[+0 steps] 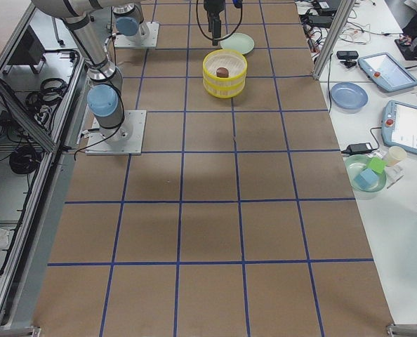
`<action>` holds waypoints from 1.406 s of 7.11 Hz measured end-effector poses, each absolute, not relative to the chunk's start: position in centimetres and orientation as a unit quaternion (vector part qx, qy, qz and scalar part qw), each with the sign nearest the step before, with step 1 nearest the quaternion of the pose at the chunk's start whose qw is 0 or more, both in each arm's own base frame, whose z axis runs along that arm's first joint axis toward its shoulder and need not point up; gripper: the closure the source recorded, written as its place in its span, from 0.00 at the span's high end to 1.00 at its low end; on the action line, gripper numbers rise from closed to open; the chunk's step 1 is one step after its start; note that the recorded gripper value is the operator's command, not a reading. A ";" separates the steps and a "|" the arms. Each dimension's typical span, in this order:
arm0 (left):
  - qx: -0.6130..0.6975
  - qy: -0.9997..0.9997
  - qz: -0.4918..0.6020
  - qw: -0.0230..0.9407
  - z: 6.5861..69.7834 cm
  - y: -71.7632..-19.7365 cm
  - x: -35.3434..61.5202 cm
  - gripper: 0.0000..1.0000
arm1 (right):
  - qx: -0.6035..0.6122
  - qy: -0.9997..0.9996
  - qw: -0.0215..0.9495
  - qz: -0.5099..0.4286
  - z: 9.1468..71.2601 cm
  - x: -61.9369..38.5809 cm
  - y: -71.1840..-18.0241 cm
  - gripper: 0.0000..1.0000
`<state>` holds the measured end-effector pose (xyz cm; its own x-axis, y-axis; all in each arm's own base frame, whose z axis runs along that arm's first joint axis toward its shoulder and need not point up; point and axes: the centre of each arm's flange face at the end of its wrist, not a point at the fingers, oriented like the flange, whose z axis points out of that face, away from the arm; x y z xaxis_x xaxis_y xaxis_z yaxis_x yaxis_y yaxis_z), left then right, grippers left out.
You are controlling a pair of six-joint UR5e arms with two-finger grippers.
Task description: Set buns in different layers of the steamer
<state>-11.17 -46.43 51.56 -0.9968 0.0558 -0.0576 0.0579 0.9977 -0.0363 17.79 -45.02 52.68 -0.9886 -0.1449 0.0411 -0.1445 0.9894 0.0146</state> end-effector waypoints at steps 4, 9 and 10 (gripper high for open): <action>0.026 0.999 -0.018 0.026 51.4 -46.6 -11.0 1.00 | 0.073 -0.997 0.022 -0.006 52.7 17.8 -45.0 1.00; 0.027 0.999 -0.017 0.023 51.2 -46.8 -11.0 1.00 | 0.073 -0.997 0.020 -0.007 52.7 17.8 -45.0 1.00; 0.027 0.999 -0.016 0.023 51.2 -46.8 -11.0 1.00 | 0.073 -0.997 0.020 -0.007 52.7 17.8 -45.0 1.00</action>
<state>-11.02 -46.79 51.18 -0.9975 0.0527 -0.0477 0.0543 0.9980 -0.0317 17.79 -44.99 52.65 -0.9885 -0.1463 0.0392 -0.1457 0.9892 0.0177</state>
